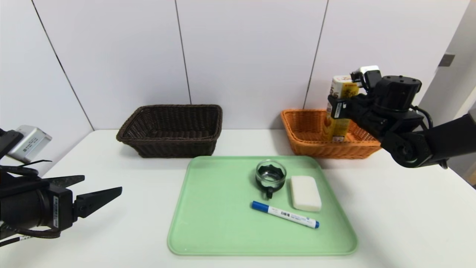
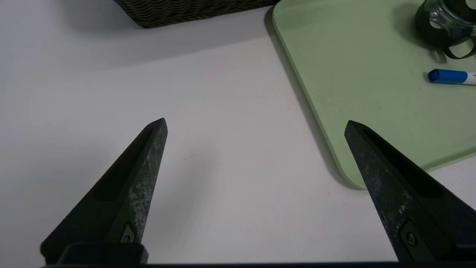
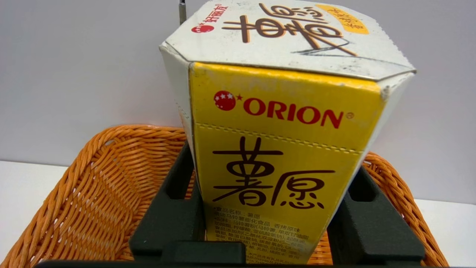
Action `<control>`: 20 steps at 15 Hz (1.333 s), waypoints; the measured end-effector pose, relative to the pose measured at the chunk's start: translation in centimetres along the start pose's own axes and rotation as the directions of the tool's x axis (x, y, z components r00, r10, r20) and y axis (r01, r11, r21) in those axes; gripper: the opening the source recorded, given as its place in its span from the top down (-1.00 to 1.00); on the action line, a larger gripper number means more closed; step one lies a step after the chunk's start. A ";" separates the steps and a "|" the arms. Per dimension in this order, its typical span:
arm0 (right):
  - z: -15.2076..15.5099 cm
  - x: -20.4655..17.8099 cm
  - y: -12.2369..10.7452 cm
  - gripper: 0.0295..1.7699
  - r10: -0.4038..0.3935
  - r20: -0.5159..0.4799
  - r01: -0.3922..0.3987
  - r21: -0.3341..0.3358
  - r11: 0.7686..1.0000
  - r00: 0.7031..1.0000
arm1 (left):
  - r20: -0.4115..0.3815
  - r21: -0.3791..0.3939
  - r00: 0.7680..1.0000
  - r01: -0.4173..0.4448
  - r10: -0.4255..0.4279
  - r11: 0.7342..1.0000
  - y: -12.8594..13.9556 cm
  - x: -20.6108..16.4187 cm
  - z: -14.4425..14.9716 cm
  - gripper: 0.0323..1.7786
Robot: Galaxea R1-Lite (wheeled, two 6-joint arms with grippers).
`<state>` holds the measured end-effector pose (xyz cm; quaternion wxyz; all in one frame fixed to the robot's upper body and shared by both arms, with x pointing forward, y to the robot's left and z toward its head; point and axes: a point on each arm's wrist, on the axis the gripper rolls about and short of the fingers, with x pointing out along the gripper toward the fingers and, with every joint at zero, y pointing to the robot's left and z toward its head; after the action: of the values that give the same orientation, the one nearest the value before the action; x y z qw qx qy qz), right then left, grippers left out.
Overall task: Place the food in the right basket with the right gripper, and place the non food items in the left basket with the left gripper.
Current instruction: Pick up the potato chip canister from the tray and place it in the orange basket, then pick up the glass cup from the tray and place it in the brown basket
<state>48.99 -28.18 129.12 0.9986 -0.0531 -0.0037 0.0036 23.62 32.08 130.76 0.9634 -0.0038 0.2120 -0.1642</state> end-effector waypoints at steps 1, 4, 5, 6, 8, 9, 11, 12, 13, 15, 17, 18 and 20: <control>-0.1 0.0 0.0 -0.08 0.001 -0.001 -0.001 -0.001 1.000 1.000 | 0.002 0.001 1.000 0.001 -0.001 1.000 0.0 0.0 0.0 -0.90; -0.1 0.1 0.1 -0.35 0.002 -0.002 -0.002 0.002 1.000 1.000 | 0.005 0.002 1.000 0.000 0.000 1.000 0.0 -0.1 0.0 -0.90; -0.1 0.1 0.1 -0.43 0.003 -0.002 -0.003 0.002 1.000 1.000 | 0.007 0.002 1.000 0.000 0.000 1.000 -0.1 -0.2 0.0 -0.90; 0.0 0.0 0.0 -0.49 0.003 -0.005 -0.003 0.003 1.000 1.000 | 0.007 0.002 1.000 0.000 0.000 1.000 -0.1 -0.2 0.0 -0.90; 0.2 -0.4 0.0 -0.59 0.006 -0.014 -0.006 0.004 1.000 1.000 | 0.011 0.003 1.000 0.000 0.000 1.000 -0.1 -0.2 0.1 -0.90; 0.5 -0.8 -0.1 -0.63 0.009 -0.022 -0.009 0.006 1.000 1.000 | 0.014 0.004 1.000 0.000 0.000 1.000 -0.1 -0.3 0.1 -0.90; 1.1 -2.1 -0.3 -0.70 0.044 -0.046 -0.043 0.020 0.999 0.998 | 0.016 0.004 1.000 -0.001 0.001 1.000 -0.1 -0.4 0.1 -0.90; 1.4 -2.8 -0.6 -0.72 0.062 -0.062 -0.060 0.032 0.998 0.996 | 0.018 0.002 1.000 0.000 0.000 1.000 -0.1 -0.4 0.1 -0.90; 1.8 -3.5 -1.0 -0.75 0.068 -0.074 -0.065 0.041 0.997 0.995 | 0.019 -0.002 1.000 0.000 0.000 1.000 -0.1 -0.4 0.1 -0.90; 2.8 -4.7 -2.0 -0.79 0.050 -0.073 -0.047 0.044 0.998 0.996 | 0.024 -0.007 1.000 -0.001 0.001 1.000 -0.2 -0.6 0.1 -0.90; 3.6 -6.2 -2.9 -0.82 0.036 -0.096 -0.032 0.042 0.999 0.995 | 0.027 -0.008 1.000 -0.001 0.002 1.000 -0.2 -0.6 0.2 -0.90; 4.0 -7.0 -3.3 -0.83 0.030 -0.109 -0.026 0.042 0.999 0.994 | 0.029 -0.007 1.000 -0.001 0.001 1.000 -0.2 -0.6 0.2 -0.90; 5.0 -8.9 -4.2 -0.86 0.012 -0.137 -0.006 0.042 0.999 0.990 | 0.034 -0.009 0.999 0.000 0.000 1.000 -0.2 -0.7 0.2 -0.90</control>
<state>40.06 -31.90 134.50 0.9973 -0.0323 0.0654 0.0046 23.01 32.11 131.30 0.9668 -0.0108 0.1962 -0.1631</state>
